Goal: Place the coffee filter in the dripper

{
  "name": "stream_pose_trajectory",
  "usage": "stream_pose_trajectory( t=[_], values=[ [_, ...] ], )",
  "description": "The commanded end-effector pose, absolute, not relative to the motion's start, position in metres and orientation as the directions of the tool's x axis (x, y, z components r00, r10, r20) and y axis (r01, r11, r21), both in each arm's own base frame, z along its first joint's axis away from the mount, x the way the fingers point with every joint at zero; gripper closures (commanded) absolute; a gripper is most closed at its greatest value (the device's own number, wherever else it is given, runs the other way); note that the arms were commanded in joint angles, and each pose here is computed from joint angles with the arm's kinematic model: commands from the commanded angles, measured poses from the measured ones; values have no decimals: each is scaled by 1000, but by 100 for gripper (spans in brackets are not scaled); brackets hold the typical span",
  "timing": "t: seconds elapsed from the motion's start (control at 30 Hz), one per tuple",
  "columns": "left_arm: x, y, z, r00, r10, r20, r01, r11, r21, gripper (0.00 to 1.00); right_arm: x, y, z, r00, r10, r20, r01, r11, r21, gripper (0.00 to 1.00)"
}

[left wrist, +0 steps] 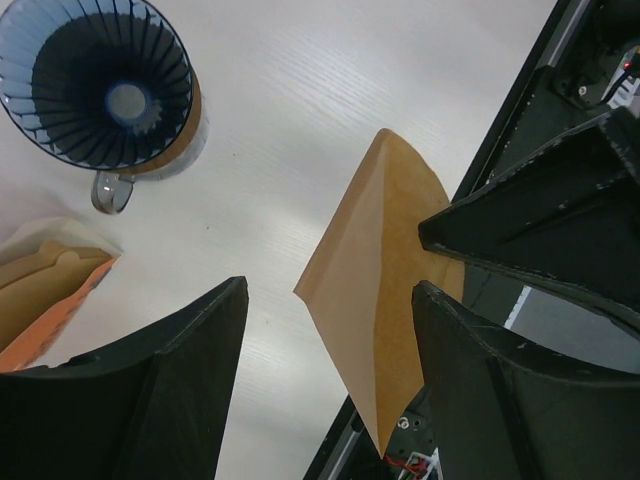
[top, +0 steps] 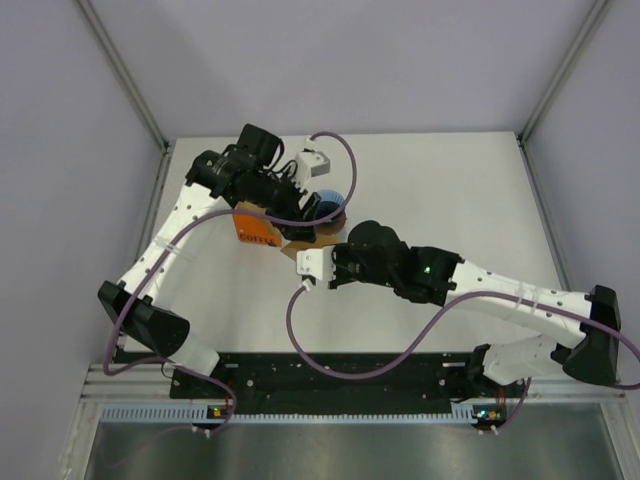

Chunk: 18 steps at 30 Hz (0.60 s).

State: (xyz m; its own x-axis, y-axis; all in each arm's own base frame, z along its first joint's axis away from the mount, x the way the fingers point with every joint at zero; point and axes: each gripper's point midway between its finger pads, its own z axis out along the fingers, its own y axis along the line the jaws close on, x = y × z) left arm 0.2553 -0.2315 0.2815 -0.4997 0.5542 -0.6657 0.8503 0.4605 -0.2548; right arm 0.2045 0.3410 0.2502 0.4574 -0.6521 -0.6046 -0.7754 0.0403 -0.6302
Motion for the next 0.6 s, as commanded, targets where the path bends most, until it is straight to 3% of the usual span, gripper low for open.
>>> stream_pose_trajectory(
  t=[0.0,0.23,0.43,0.57],
  values=[
    [251,-224,275,-465,597,-654,868,454,-202,31,202,354,282,502,-592,-630,-753,60,-656,100],
    [255,-219,256,-489,625,-609,853,488,-185,63,204,353,282,505,-588,-632,-744,76,-664,100],
    [251,-221,257,-503,624,-598,851,479,-216,100,210,352,277,498,-598,-628,-726,108,-679,100],
    [261,-214,256,-521,617,-589,827,536,-171,100,218,350,282,471,-605,-642,-710,172,-683,100]
  ],
)
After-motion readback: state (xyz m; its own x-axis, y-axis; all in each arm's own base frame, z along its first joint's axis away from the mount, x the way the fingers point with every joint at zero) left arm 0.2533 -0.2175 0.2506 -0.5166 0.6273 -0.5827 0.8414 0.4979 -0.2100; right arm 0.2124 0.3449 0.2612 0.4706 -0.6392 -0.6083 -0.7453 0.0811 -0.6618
